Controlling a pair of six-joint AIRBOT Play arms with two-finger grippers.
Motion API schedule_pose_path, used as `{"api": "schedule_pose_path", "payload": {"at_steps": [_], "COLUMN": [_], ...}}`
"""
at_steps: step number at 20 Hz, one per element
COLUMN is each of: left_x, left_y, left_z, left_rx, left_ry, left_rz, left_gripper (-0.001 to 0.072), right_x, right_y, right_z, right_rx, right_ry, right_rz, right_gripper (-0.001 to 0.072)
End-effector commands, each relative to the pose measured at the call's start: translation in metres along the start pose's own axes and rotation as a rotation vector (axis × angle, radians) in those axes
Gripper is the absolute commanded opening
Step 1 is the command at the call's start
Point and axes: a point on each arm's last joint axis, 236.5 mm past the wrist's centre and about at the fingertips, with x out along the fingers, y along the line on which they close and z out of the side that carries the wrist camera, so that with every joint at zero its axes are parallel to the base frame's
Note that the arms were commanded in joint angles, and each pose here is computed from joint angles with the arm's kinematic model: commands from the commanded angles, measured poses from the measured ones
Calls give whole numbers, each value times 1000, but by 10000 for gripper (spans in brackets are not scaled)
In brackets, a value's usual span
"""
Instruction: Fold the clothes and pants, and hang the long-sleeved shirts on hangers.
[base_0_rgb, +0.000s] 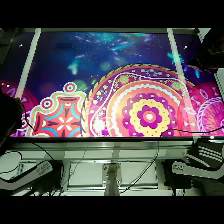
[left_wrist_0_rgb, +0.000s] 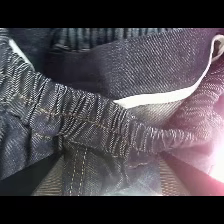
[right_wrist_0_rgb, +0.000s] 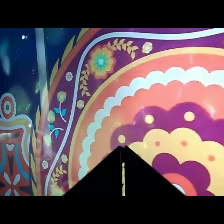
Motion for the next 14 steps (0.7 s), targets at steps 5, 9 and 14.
{"api": "schedule_pose_path", "payload": {"at_steps": [5, 9, 14], "left_x": [18, 17, -27], "left_y": [-9, -12, -39], "left_z": [-4, -5, 30], "left_rx": [5, -4, -113], "left_ry": [37, 37, -101], "left_rz": [-19, -32, -197], "left_gripper": [143, 28, 27], "right_x": [0, 0, 0], "right_y": [0, 0, 0], "right_z": [0, 0, 0], "right_rx": [1, 1, 1], "right_ry": [1, 1, 1], "right_rz": [0, 0, 0], "right_gripper": [26, 26, 26]}}
